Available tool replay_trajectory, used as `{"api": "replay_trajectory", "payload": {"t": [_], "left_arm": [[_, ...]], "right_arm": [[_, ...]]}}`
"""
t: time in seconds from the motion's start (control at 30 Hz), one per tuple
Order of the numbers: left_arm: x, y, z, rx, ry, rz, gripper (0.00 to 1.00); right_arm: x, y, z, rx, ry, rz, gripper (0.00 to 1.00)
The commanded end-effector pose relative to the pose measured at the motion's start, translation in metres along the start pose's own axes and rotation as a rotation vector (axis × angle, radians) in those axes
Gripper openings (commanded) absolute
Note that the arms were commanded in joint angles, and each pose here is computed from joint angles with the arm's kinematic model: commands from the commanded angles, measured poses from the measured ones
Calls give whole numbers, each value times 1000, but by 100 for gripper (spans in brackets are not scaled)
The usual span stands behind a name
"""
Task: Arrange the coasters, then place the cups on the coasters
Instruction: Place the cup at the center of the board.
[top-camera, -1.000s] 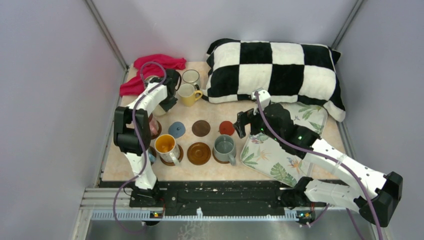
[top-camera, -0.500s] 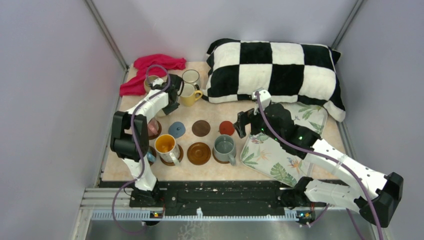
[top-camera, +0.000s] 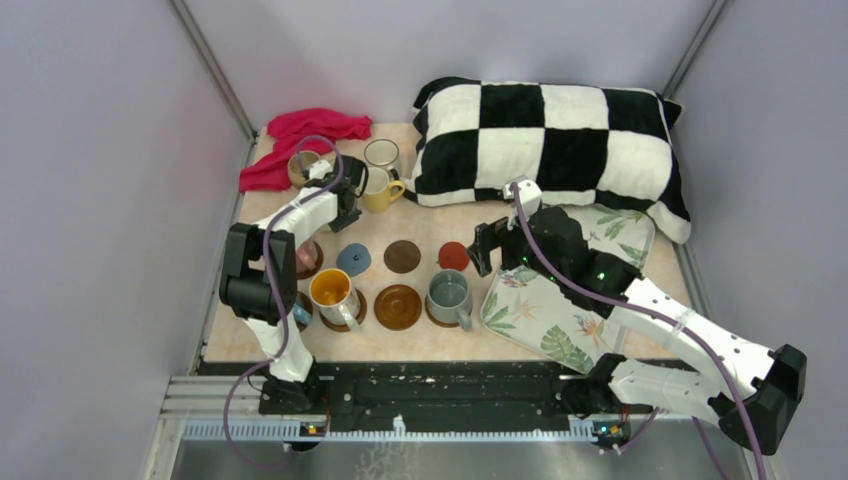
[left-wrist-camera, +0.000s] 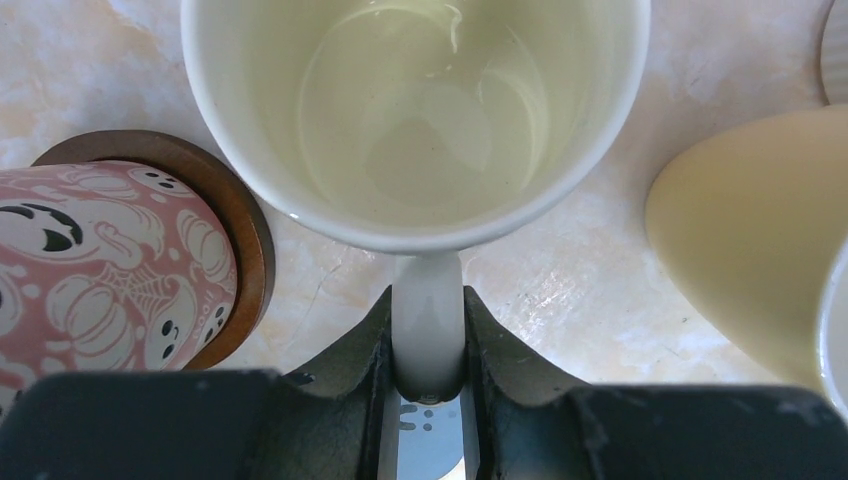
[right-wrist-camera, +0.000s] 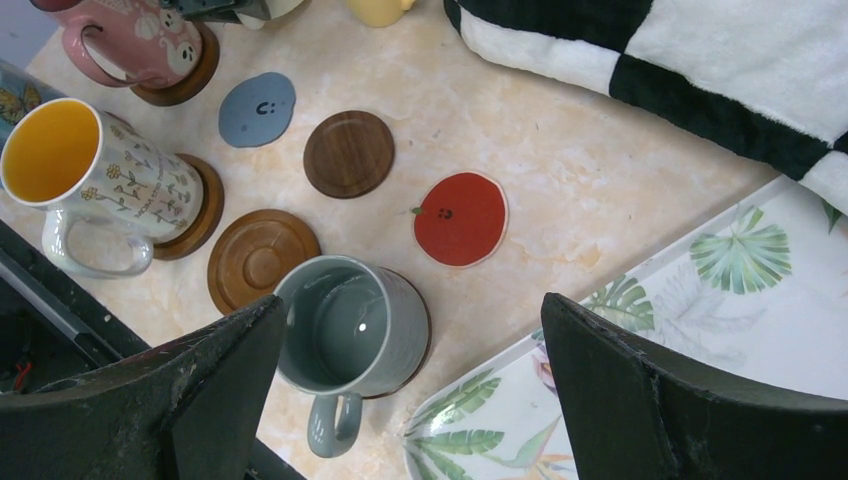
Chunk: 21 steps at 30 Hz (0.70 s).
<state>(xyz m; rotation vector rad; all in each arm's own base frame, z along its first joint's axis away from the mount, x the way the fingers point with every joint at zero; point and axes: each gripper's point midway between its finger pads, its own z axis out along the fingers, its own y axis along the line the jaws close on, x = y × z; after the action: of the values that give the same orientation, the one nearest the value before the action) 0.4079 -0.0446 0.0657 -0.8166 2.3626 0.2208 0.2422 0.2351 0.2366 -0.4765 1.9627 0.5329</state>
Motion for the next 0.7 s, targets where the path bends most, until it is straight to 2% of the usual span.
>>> {"api": "replay_trajectory", "payload": {"t": [0.0,0.1,0.33,0.47,0.67], "left_arm": [[-3,-13,5,23,-6,-37,30],[-2,-16,8,23,2,-42,30],[0,-18,13,15,9,-40,41],[-7,-18,11,11,-10,-45,50],[-15,-17,11,4,-37,-40,52]], "right_arm": [[-19,4,-3,-20,-55,7,99],[-18,4,-3,-22,-53,7,99],[-19,5,-4,-27,-57,8,99],[-19,6,-4,-31,-58,8,99],[-19,7,-4,-35,-60,10,99]]}}
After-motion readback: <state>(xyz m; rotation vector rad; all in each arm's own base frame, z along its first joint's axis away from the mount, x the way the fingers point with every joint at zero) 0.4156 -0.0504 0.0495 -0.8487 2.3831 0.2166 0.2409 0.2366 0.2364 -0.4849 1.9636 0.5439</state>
